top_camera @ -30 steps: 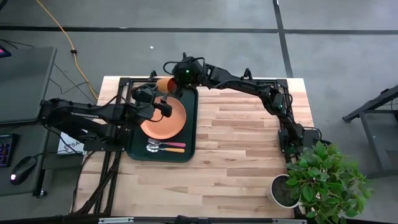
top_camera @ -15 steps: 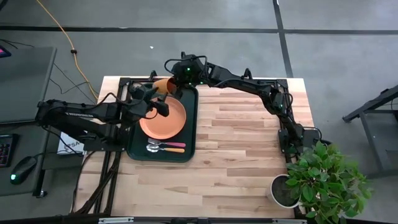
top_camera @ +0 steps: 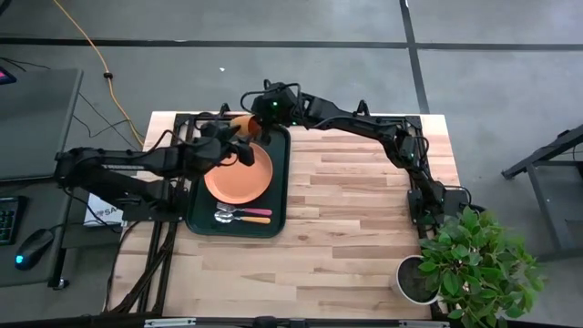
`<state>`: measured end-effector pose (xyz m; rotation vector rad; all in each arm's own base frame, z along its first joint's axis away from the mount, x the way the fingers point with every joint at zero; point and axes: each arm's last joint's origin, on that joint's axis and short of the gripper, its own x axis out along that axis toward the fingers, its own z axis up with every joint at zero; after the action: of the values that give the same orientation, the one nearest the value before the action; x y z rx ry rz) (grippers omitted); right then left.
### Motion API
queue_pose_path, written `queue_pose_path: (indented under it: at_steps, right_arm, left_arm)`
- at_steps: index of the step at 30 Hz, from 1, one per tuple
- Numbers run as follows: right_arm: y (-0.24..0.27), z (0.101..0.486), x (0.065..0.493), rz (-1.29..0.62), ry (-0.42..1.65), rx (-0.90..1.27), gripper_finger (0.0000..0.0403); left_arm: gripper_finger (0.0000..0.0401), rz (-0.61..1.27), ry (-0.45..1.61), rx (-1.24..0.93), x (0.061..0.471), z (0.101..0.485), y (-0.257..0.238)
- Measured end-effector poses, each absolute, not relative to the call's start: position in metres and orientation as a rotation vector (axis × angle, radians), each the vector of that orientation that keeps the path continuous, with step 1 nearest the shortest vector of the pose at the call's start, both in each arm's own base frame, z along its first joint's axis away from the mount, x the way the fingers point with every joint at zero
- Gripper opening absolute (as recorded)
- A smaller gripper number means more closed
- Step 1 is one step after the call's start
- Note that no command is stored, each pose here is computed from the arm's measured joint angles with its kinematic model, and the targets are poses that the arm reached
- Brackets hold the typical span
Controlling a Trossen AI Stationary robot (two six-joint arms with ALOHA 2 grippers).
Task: Pick and place plate/cup/fork/spoon on tray
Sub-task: Put the orange cup on the black serving tray to the top right of the orange plate
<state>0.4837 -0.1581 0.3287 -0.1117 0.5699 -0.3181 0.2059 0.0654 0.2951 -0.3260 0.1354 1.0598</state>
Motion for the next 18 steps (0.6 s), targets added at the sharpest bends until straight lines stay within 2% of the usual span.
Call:
queue_pose_path:
  at_steps: [6,9,13,18]
  right_arm:
    - [-0.1588,0.3294,0.4839,-0.343,0.582,-0.198,0.0000]
    - [-0.1587,0.3295,0.4839,-0.345,0.587,-0.222,0.0000]
    - [-0.1592,0.3294,0.4837,-0.340,0.592,-0.240,0.0000]
    - [-0.1595,0.3295,0.4837,-0.318,0.589,-0.248,0.0000]
  left_arm:
    - [0.0236,1.119,0.177,-0.297,0.2030,0.2904,0.0667]
    - [0.0220,1.129,0.185,-0.290,0.2024,0.2898,0.0667]
    - [0.0168,1.134,0.187,-0.282,0.2023,0.2898,0.0667]
    - [0.0070,1.145,0.183,-0.279,0.2021,0.2900,0.0670]
